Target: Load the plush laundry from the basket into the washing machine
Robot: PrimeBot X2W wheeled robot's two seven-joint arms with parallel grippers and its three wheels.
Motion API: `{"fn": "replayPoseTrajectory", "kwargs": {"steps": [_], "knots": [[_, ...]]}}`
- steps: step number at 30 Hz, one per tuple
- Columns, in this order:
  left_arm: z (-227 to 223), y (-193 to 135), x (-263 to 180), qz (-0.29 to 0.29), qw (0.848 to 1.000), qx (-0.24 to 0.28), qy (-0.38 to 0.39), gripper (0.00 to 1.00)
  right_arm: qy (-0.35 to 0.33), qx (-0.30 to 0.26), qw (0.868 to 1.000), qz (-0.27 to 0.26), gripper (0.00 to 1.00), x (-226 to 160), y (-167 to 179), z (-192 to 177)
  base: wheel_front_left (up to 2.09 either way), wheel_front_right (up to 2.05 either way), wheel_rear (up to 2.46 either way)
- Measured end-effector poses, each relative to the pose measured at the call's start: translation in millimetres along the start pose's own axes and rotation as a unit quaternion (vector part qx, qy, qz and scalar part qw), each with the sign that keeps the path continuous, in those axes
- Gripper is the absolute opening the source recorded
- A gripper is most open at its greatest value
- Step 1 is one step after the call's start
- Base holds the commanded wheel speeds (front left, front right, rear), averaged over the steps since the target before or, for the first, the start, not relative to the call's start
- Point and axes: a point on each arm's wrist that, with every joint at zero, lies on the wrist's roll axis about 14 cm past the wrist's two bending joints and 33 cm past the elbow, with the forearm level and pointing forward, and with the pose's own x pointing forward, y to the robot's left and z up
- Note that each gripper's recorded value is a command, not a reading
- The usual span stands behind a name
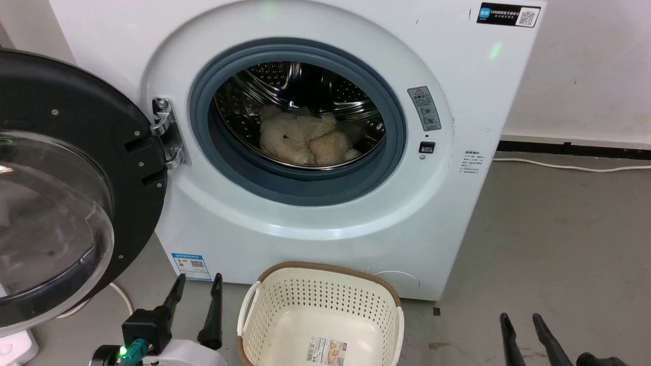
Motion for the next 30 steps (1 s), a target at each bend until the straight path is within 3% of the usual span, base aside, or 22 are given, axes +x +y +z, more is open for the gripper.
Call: {"fn": "replayPoseTrajectory", "kwargs": {"steps": [30], "knots": [[4.5,-4.7,6.7,-0.003,1.0,0.01,0.0,0.0,0.012,-0.024,1.0,0.007,0.0,7.9,2.4,2.1,0.0,0.0,0.0]]}}
